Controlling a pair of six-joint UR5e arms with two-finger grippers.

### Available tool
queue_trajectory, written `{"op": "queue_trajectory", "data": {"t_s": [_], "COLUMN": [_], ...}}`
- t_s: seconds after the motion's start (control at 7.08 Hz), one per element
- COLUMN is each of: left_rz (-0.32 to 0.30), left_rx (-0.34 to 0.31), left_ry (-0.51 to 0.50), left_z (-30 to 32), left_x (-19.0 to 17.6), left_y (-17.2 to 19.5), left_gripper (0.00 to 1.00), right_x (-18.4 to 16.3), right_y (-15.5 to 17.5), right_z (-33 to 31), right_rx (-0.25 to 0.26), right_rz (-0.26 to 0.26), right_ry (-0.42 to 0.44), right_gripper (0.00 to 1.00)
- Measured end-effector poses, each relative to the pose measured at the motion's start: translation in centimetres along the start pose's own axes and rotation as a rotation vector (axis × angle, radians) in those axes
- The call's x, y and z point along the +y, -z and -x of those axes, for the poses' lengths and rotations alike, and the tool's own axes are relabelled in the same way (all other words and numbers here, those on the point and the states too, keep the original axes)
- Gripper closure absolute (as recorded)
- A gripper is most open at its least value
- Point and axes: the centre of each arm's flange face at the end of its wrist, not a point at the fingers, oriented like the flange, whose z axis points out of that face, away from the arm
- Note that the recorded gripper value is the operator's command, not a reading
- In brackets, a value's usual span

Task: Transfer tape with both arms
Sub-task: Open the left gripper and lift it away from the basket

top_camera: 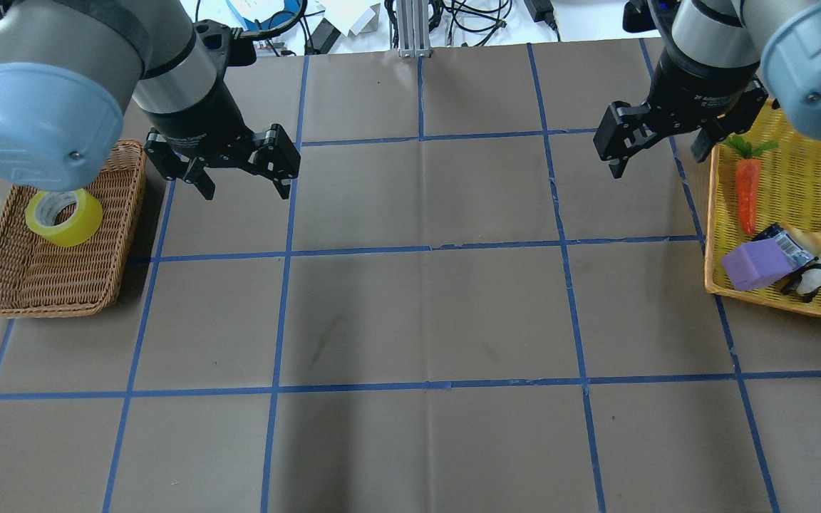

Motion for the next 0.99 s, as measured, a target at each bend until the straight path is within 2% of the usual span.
{"op": "queue_trajectory", "data": {"t_s": [0.28,0.42,0.99], "left_rz": [0.001,0.001,0.002], "left_rx": [-0.001,0.001,0.000], "left_ry": [-0.002,-0.004,-0.005], "left_z": [-0.72,-0.77,-0.73], "left_x": [0.50,0.51,0.58], "left_y": [0.18,0.19,0.15], "left_gripper": [0.00,0.00,0.00], "right_x": [0.32,0.34,0.39], "right_y": [0.62,0.68,0.51], "right_z": [0.73,0.96,1.37], "right_rx": [-0.068,-0.086,-0.120], "right_rz": [-0.022,-0.025,-0.022], "right_ry": [-0.006,-0.008,-0.008], "right_gripper": [0.02,0.01,0.01]}}
